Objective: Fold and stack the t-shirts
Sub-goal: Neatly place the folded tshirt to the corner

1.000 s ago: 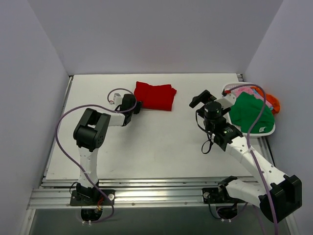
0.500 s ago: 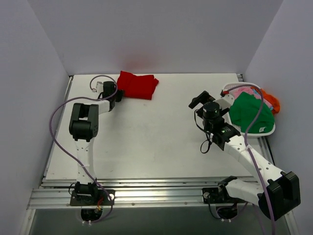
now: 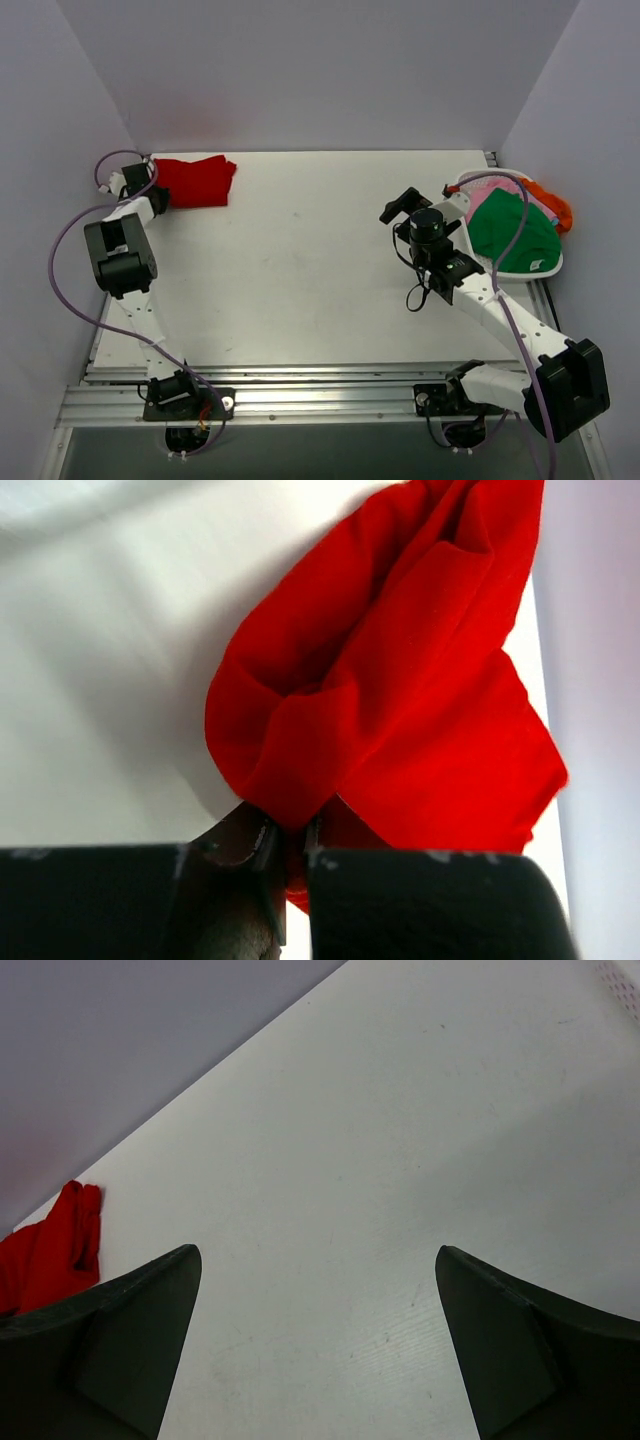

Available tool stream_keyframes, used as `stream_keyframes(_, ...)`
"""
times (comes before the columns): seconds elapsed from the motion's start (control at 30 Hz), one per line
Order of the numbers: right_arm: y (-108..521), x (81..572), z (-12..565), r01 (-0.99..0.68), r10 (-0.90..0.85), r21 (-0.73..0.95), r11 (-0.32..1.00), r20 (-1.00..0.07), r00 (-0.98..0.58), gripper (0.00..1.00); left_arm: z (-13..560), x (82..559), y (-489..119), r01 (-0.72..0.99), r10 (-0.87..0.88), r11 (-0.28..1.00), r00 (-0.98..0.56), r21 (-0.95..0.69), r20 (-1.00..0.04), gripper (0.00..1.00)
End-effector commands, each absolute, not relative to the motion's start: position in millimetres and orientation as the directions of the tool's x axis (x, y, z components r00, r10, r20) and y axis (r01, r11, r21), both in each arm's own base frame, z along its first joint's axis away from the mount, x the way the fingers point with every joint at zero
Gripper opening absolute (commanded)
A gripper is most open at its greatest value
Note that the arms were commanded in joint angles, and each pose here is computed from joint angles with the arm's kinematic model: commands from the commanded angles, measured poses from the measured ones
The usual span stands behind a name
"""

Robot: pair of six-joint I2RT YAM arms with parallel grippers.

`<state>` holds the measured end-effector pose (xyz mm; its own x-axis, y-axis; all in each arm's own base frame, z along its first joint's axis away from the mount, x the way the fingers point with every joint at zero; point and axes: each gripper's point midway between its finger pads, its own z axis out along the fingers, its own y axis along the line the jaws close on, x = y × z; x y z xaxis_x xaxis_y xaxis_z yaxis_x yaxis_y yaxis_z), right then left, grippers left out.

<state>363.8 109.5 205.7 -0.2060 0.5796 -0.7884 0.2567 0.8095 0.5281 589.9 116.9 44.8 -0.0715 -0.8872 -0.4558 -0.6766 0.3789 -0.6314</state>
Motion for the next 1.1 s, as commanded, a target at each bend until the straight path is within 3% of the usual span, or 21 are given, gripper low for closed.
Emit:
stream_keyframes(0.0, 116.5, 371.1, 210.5, 0.223, 0.6, 0.56, 0.798, -0.776, -0.197, 0.99, 83.9, 573.4, 153.5, -0.706, -0.84, 0.427, -0.08, -0.564, -0.536, 0.02)
stream_keyframes(0.07, 118.6, 370.5, 209.7, 0.217, 0.602, 0.563, 0.797, -0.772, -0.206, 0.99, 89.4, 575.5, 155.6, -0.688, -0.827, 0.447, -0.074, -0.572, -0.557, 0.03)
stream_keyframes(0.2, 118.3, 367.3, 208.8, 0.209, 0.606, 0.57, 0.795, -0.769, -0.205, 0.99, 96.4, 576.2, 155.3, -0.67, -0.817, 0.469, -0.082, -0.576, -0.571, 0.92)
stream_keyframes(0.37, 119.7, 367.0, 208.3, 0.205, 0.607, 0.572, 0.794, -0.767, -0.209, 0.99, 128.4, 568.1, 156.9, -0.645, -0.803, 0.478, -0.045, -0.597, -0.594, 0.94)
stream_keyframes(0.57, 118.4, 366.2, 207.8, 0.207, 0.606, 0.571, 0.795, -0.769, -0.205, 0.98, 228.5, 544.6, 139.5, -0.546, -0.722, 0.571, 0.023, -0.613, -0.692, 0.94)
stream_keyframes(0.67, 119.3, 365.0, 208.8, 0.203, 0.603, 0.569, 0.797, -0.77, -0.208, 0.98, 303.8, 511.1, 116.7, -0.478, -0.635, 0.65, 0.085, -0.591, -0.767, 0.94)
stream_keyframes(0.8, 119.1, 363.1, 209.3, 0.201, 0.604, 0.571, 0.796, -0.77, -0.206, 0.98, 320.1, 466.4, 93.1, -0.526, -0.552, 0.696, 0.042, -0.488, -0.833, 0.94)
stream_keyframes(0.93, 122.5, 362.9, 206.0, 0.196, 0.601, 0.569, 0.799, -0.769, -0.217, 0.98, 278.4, 416.5, 70.8, -0.56, -0.54, 0.718, -0.071, -0.414, -0.839, 0.94)
stream_keyframes(1.07, 124.5, 361.4, 203.1, 0.202, 0.59, 0.555, 0.807, -0.775, -0.228, 0.98, 275.3, 377.6, 50.0, -0.472, -0.468, 0.797, -0.086, -0.378, -0.879, 0.94)
